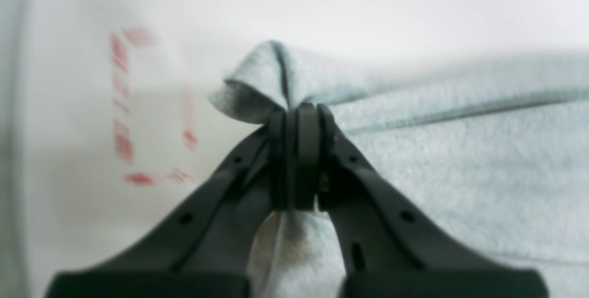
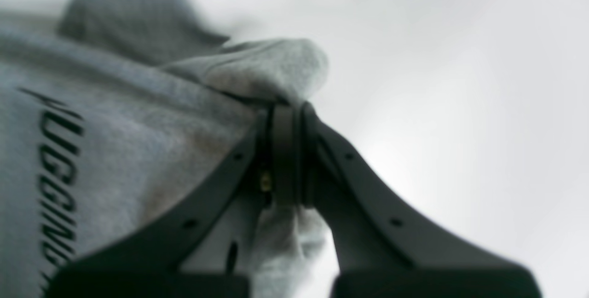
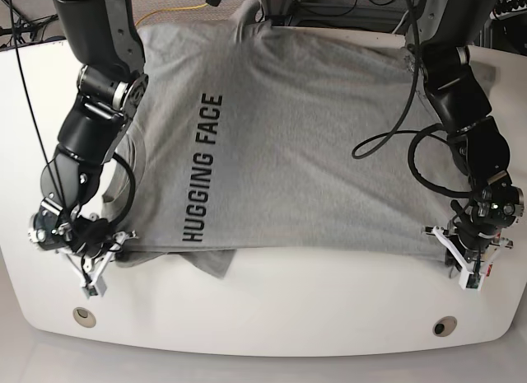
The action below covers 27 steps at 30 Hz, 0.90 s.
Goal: Fold the T-shirt properly
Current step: 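Lift the hem with both grippers and fold it over toward the collar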
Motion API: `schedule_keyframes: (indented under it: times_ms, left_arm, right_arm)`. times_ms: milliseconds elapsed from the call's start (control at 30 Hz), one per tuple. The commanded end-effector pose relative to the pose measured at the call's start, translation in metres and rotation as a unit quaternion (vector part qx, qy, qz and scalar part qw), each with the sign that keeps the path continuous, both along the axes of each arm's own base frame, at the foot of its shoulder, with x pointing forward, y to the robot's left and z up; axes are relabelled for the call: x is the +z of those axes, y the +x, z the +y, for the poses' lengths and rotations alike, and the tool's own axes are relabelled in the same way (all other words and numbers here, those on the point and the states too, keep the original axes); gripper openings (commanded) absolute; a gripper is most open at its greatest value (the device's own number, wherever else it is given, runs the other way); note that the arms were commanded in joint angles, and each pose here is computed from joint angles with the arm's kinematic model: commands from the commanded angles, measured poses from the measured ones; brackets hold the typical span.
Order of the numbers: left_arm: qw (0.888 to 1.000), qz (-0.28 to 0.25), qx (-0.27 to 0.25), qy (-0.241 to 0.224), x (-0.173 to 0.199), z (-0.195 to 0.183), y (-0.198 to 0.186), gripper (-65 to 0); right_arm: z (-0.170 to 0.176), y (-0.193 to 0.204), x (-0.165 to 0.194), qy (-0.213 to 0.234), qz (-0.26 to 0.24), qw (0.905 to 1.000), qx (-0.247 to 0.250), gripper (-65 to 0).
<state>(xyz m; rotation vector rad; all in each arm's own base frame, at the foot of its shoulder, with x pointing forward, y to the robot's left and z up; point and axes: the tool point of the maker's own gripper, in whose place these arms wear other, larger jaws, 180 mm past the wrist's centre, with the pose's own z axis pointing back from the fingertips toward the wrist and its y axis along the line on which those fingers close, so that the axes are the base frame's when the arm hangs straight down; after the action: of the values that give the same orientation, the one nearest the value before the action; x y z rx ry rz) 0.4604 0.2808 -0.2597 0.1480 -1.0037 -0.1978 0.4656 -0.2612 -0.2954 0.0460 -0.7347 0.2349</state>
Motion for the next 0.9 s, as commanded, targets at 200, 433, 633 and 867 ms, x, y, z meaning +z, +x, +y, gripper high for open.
schedule_keyframes:
  times_ms: [200,433,633,867]
  left_arm:
    - [0.99,-0.132,0.023,0.045,0.132,0.001,0.014,-65.0]
    - [0.974,-0.208,0.055,0.071,0.226,0.01,0.006,-65.0]
    - [0.95,-0.285,0.092,0.09,0.319,0.029,-0.013,-65.0]
    - [0.946,-0.295,0.096,0.097,0.342,0.028,-0.018,-65.0]
  right_arm:
    - [-0.028,0.047,0.128,-0.094,-0.091,0.9913,0.007,-65.0]
    - [-0.044,0.062,0.238,-0.155,-0.148,0.9767,-0.005,-65.0]
    - [-0.048,0.058,0.317,-0.185,-0.186,0.9648,-0.022,-65.0]
    - [-0.061,0.042,0.324,-0.208,-0.171,0.9621,-0.045,-65.0]
